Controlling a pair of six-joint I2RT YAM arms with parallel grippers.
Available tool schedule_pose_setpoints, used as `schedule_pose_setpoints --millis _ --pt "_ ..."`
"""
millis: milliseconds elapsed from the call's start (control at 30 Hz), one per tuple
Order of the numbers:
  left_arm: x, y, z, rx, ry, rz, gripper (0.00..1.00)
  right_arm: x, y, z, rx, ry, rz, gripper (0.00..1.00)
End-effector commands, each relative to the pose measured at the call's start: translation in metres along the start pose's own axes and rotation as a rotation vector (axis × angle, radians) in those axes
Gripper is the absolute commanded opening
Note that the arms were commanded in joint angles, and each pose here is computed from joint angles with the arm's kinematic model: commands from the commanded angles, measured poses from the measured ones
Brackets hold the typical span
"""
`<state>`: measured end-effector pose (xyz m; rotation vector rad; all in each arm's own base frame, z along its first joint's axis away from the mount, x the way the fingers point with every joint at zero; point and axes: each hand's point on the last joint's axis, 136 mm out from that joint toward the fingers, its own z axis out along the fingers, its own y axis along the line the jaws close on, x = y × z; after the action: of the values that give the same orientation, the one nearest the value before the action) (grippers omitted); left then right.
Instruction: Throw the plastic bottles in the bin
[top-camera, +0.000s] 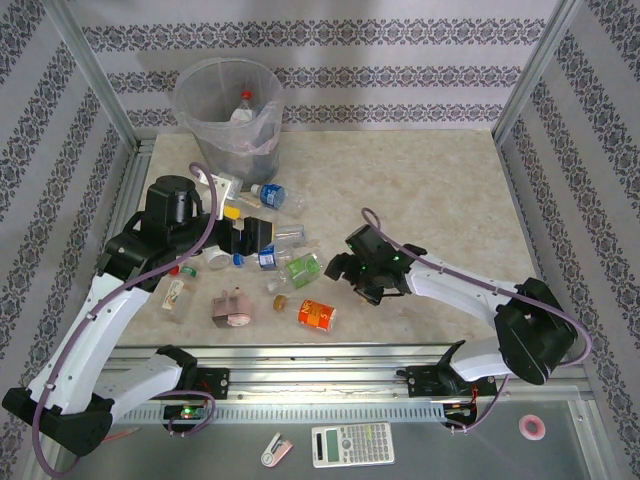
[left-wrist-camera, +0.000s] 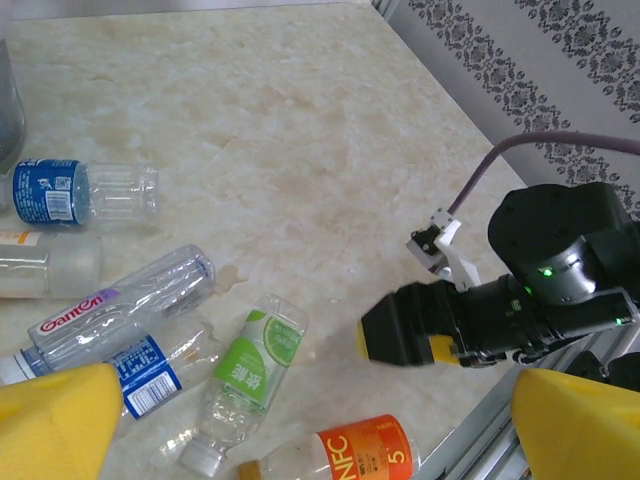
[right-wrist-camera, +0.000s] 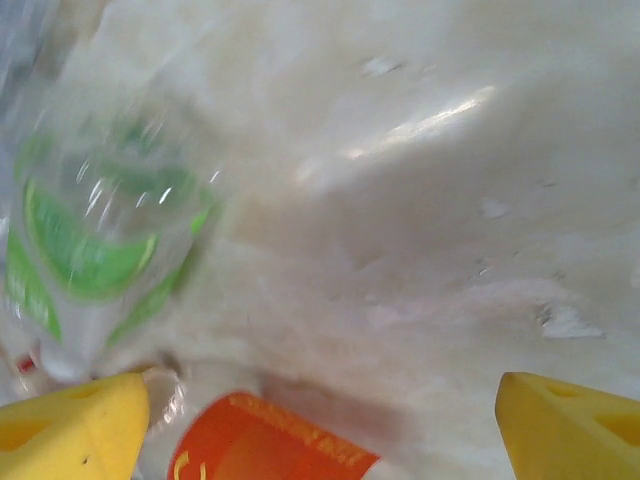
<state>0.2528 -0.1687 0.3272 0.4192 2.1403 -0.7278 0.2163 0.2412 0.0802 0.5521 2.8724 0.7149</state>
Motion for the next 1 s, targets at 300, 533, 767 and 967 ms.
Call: schedule_pose_setpoints --millis 300,533,767,967 --pt "-0.01 -0.006 -0.006 0.01 -0.056 0.004 1.0 0.082 0.008 0.006 0.214 0.28 -0.937 0.92" --pt "-0.01 -0.005 -0.014 -0.007 -0.068 -0.005 1.0 0.072 0.0 0.026 0.427 0.29 -1.132 0.91" --pt "-0.01 -0.003 -0.018 -0.027 -0.074 -0.004 1.0 0.071 -0.003 0.043 0.42 0.308 -1.166 0.89" --pt "-0.013 -0.004 -0.017 -0.023 -0.076 -0.005 1.0 0.077 0.003 0.058 0.359 0.315 -1.177 0.81"
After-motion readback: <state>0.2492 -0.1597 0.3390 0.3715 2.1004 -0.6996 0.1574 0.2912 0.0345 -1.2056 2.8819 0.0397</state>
